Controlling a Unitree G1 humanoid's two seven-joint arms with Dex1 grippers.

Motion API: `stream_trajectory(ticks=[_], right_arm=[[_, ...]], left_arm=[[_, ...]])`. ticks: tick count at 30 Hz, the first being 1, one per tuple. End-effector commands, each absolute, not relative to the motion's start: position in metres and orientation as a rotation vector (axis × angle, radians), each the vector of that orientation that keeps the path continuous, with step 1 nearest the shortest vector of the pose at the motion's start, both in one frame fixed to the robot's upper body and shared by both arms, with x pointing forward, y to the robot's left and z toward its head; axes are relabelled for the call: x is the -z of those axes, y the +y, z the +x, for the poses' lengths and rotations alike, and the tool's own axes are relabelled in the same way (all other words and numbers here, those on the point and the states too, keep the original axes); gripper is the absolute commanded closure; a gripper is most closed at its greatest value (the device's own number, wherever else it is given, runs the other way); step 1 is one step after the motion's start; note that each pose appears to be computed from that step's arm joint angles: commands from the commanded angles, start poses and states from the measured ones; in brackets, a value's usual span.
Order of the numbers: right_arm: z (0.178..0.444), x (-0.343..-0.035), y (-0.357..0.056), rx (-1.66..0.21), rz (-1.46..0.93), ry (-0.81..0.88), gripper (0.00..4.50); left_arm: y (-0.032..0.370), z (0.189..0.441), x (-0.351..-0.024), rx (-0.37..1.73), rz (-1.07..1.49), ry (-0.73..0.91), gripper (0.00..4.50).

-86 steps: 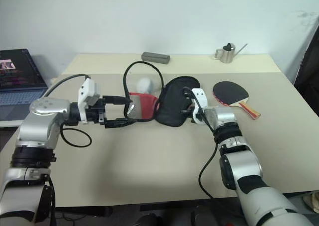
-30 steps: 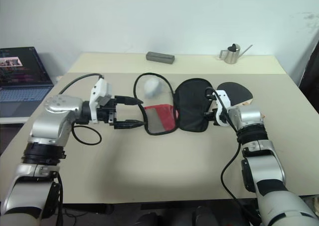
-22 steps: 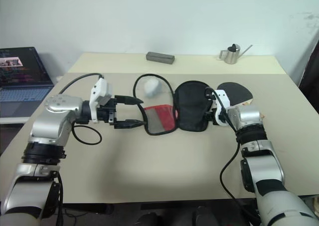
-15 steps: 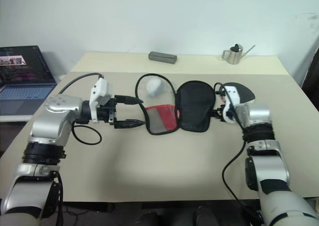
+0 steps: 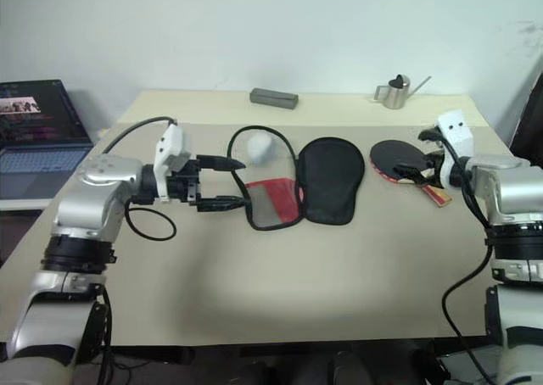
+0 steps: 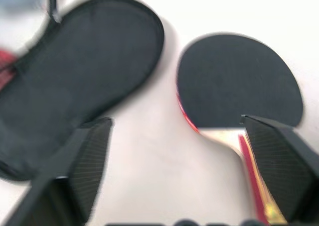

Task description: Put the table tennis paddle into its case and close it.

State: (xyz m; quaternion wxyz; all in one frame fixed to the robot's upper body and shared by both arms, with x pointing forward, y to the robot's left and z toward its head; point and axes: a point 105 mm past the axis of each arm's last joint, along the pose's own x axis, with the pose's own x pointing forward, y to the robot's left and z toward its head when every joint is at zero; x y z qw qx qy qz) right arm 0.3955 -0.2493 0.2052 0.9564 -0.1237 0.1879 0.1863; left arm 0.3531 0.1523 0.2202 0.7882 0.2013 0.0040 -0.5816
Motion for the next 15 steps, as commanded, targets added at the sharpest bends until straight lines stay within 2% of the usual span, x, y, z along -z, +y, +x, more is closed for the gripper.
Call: stream_trajectory(ticks=[1,15], right_arm=[[0.397,-0.206,-0.263,-0.362,-0.318,0.368,0.04],[0.417,-0.167,-0.307,-0.314,-0.215,0.453,0.04]], left_arm=[[0.149,0.354,-0.234,1.258,0.446,-0.051,0.00],[0.141,0.354,-0.240,1.280,0.441,-0.077,0.00]])
